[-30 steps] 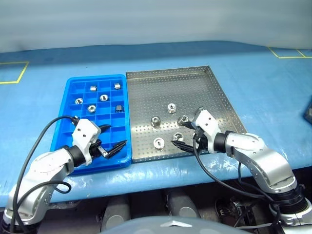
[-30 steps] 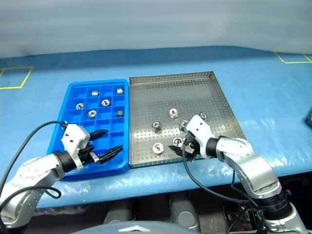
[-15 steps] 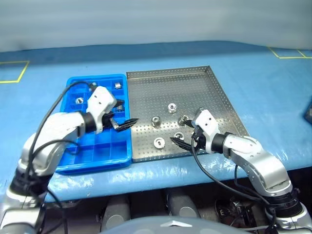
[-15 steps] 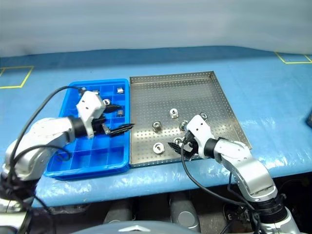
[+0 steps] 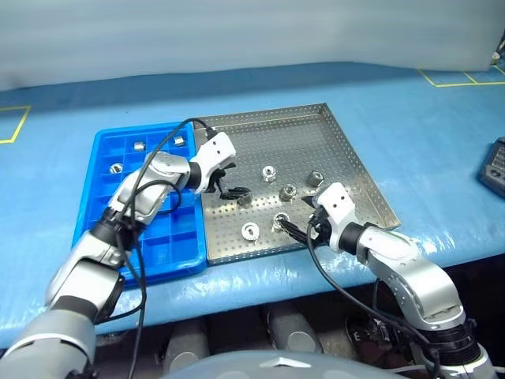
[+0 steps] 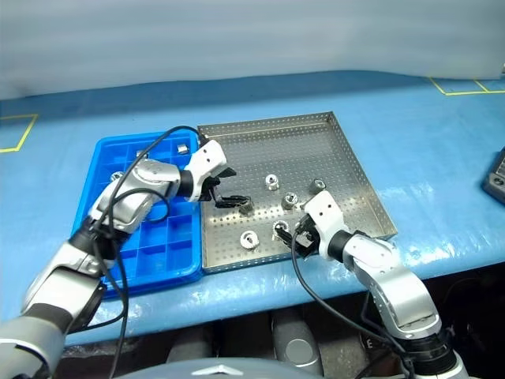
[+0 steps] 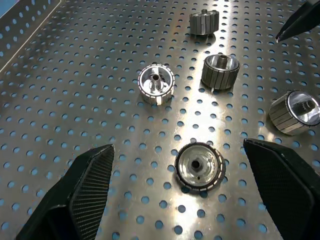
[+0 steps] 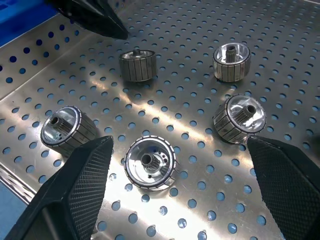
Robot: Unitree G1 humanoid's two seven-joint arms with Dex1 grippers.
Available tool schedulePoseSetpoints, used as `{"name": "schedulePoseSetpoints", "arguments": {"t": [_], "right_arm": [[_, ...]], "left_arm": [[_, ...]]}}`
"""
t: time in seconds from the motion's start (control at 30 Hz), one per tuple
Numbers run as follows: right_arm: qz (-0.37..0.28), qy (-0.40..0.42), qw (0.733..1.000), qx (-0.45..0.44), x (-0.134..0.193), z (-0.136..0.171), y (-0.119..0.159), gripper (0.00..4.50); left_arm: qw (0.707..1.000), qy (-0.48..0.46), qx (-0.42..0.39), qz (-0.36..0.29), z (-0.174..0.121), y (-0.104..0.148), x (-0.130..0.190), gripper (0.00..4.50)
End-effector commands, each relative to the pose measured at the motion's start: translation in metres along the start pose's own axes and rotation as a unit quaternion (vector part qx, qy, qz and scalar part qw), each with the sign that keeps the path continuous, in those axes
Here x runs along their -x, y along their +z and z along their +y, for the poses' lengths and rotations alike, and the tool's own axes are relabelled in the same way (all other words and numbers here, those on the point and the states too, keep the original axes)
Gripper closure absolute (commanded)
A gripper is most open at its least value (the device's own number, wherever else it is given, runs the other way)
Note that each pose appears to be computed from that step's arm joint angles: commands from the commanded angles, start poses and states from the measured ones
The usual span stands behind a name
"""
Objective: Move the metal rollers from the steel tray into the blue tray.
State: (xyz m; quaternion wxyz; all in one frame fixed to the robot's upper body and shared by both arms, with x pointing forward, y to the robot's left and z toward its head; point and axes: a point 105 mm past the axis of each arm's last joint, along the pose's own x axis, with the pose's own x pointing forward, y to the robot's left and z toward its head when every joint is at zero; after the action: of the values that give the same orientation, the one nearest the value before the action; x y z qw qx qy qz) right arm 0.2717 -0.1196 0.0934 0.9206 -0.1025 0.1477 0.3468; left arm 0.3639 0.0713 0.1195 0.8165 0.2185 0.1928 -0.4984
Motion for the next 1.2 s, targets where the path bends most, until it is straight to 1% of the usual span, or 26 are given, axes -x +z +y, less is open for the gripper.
{"name": "schedulePoseSetpoints", "arguments": {"t": [0.03, 0.1, 0.23, 0.4, 0.5, 0.7, 0.73, 0.83, 1.0, 1.07, 1.2], "right_arm": [[-0.025, -0.011, 1.000, 0.014, 0.006, 0.000, 0.012, 0.01], [-0.025, -0.016, 0.999, 0.011, 0.006, 0.000, 0.011, 0.01], [-0.028, -0.019, 0.999, 0.006, 0.006, 0.002, 0.011, 0.01], [-0.032, -0.020, 0.999, 0.001, 0.004, 0.002, 0.011, 0.01], [-0.035, -0.020, 0.999, 0.001, 0.002, 0.002, 0.013, 0.00], [-0.035, -0.018, 0.999, 0.002, 0.001, 0.002, 0.013, 0.00], [-0.034, -0.017, 0.999, 0.003, 0.000, 0.002, 0.013, 0.00], [-0.034, -0.015, 0.999, 0.006, -0.002, 0.001, 0.015, 0.00], [-0.047, 0.002, 0.999, 0.014, -0.009, 0.006, 0.024, 0.00], [-0.053, 0.019, 0.998, 0.018, -0.014, 0.013, 0.028, 0.00], [-0.067, 0.061, 0.996, 0.028, -0.027, 0.030, 0.039, 0.00]], "left_arm": [[1.000, -0.011, -0.016, 0.015, 0.004, 0.000, -0.005, 0.00], [0.999, -0.020, -0.010, 0.027, 0.003, -0.006, -0.009, 0.00], [0.997, -0.034, 0.000, 0.070, 0.002, -0.028, -0.014, 0.00], [0.993, -0.046, -0.006, 0.105, -0.003, -0.045, -0.015, 0.00], [0.994, -0.044, -0.003, 0.100, -0.005, -0.047, -0.017, 0.58], [0.996, -0.036, -0.001, 0.082, -0.004, -0.042, -0.012, 2.57], [0.997, -0.031, 0.000, 0.075, -0.003, -0.040, -0.010, 2.69], [0.999, -0.007, 0.005, 0.047, 0.003, -0.033, 0.002, 2.69], [0.994, 0.088, 0.037, -0.048, 0.019, -0.014, 0.035, 2.69], [0.982, 0.156, 0.050, -0.089, 0.027, -0.008, 0.055, 2.69], [0.944, 0.300, 0.066, -0.120, 0.031, -0.018, 0.101, 2.69]]}}
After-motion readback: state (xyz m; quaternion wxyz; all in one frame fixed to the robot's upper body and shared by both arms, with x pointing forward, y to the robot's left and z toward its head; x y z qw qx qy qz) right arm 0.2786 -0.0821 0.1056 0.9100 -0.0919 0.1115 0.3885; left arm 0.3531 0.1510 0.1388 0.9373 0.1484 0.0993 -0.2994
